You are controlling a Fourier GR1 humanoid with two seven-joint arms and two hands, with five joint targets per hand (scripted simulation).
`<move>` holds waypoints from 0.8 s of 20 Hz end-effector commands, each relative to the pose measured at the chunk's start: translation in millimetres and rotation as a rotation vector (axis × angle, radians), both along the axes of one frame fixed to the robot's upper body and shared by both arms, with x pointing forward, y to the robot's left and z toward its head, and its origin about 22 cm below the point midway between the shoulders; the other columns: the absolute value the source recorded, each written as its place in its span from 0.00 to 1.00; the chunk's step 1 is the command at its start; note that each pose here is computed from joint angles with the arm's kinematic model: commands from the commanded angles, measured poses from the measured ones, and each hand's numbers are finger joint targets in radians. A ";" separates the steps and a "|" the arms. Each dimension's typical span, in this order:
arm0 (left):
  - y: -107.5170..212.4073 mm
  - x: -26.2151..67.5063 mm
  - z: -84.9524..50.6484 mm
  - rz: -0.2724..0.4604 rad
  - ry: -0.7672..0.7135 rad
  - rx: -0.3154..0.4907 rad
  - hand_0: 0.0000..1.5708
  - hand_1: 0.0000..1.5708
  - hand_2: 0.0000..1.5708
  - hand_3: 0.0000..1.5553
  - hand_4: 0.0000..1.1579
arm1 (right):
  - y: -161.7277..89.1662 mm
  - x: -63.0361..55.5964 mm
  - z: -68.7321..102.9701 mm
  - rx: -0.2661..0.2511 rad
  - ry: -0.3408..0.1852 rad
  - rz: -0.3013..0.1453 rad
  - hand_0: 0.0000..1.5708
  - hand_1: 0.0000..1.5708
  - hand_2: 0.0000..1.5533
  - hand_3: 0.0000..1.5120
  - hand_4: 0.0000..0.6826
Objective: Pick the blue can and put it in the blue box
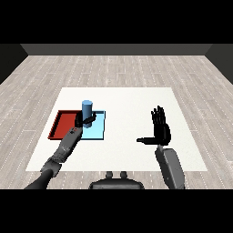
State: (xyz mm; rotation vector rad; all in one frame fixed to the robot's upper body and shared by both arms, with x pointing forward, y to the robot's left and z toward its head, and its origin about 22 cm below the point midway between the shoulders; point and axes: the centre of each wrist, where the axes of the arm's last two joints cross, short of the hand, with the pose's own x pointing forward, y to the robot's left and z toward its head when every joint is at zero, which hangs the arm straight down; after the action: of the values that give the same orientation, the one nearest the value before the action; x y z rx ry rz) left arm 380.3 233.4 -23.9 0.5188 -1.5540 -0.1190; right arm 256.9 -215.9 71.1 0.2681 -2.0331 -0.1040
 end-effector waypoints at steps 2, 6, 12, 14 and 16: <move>-5.3 8.5 -14.2 0.010 0.161 0.101 1.00 1.00 1.00 0.96 0.90 | 7.4 9.9 -21.0 0.030 0.009 -0.003 0.00 0.00 0.00 0.00 0.00; 2.7 2.3 -28.5 0.040 0.244 0.090 1.00 1.00 1.00 0.93 0.85 | -14.2 29.8 -12.1 0.058 0.043 -0.005 0.00 0.00 0.00 0.00 0.00; -17.0 -22.5 -62.9 0.140 0.343 0.029 0.73 0.73 0.72 0.68 0.77 | -9.9 24.6 -19.0 0.027 0.070 -0.034 0.00 0.00 0.00 0.00 0.00; -2.4 -16.7 -54.7 0.163 0.363 -0.097 0.51 0.51 0.57 0.73 0.65 | -19.2 30.5 -0.4 0.060 0.062 -0.031 0.00 0.00 0.00 0.00 0.00; 5.8 -16.3 -53.7 0.135 0.411 -0.040 0.37 0.37 0.38 0.33 0.46 | -22.1 27.0 -15.7 0.085 0.045 -0.031 0.00 0.00 0.00 0.00 0.00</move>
State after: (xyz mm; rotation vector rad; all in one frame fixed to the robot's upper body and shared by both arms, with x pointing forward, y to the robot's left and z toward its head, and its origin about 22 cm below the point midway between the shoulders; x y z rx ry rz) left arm 365.7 233.4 -75.6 0.5574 -1.1799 -0.0894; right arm 284.1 -238.4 57.6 0.2575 -1.9827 -0.1809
